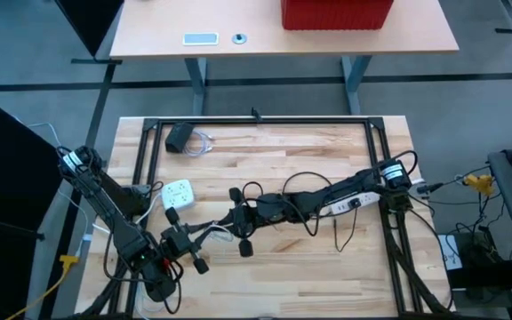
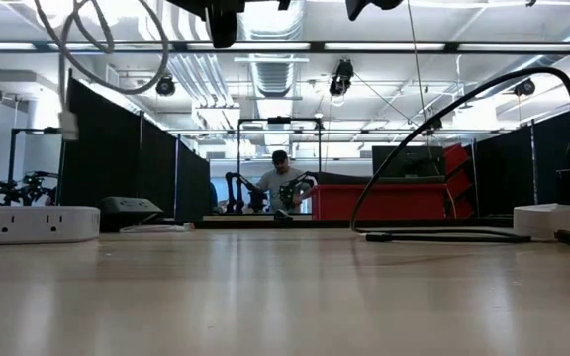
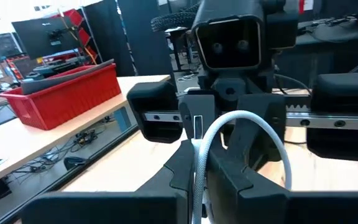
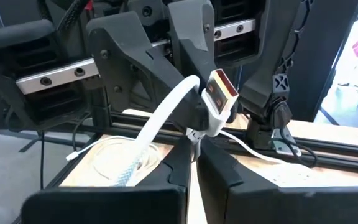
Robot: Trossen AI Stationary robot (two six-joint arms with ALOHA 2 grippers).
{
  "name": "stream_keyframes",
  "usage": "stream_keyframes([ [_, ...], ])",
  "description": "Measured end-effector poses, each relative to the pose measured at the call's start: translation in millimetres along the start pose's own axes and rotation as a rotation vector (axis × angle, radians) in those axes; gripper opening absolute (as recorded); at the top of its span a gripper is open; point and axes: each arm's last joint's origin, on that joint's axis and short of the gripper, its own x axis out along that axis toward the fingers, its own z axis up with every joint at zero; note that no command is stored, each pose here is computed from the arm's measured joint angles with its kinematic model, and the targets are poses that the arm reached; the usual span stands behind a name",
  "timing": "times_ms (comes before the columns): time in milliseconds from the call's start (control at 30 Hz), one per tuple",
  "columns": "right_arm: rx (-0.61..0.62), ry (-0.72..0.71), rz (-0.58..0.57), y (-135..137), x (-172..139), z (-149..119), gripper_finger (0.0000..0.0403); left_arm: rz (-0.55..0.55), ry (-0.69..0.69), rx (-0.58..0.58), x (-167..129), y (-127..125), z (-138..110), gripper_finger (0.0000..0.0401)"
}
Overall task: Insert USB
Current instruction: Insert the white charger cable into the left white outlet extension
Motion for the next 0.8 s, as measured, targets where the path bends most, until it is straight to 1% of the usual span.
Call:
stream_keyframes([
  [200, 0.047, -0.002, 0.001, -1.6, 0.0, 0.1, 0.0002, 0.008, -0.007, -0.008, 0.0, -0.1, 0.6, 0.0016],
  [267, 0.049, -0.002, 0.002, -1.6, 0.0, 0.1, 0.0008, 0.008, -0.008, -0.008, 0.0, -0.1, 0.7, 0.0016],
  [367, 0.055, 0.003, 0.007, -1.2, 0.0, -0.4, 0.0034, 0.018, -0.015, -0.012, 0.4, 0.0, 1.1, 0.0017],
  [533, 0.062, 0.002, 0.010, -1.0, -0.1, -0.4, 0.0090, 0.019, -0.016, -0.023, 0.9, -0.4, 1.7, 0.0017],
  [633, 0.061, -0.014, 0.009, -1.1, -0.1, 1.1, 0.0112, 0.020, -0.016, -0.033, 1.1, -0.5, 2.0, 0.0017],
  [733, 0.060, -0.022, 0.008, -1.1, -0.1, 1.9, 0.0115, 0.020, -0.016, -0.042, 1.5, -0.8, 2.3, 0.0017],
  [800, 0.055, -0.020, 0.005, -1.2, -0.1, 1.7, 0.0098, 0.019, -0.016, -0.050, 1.5, -1.1, 2.7, 0.0017],
])
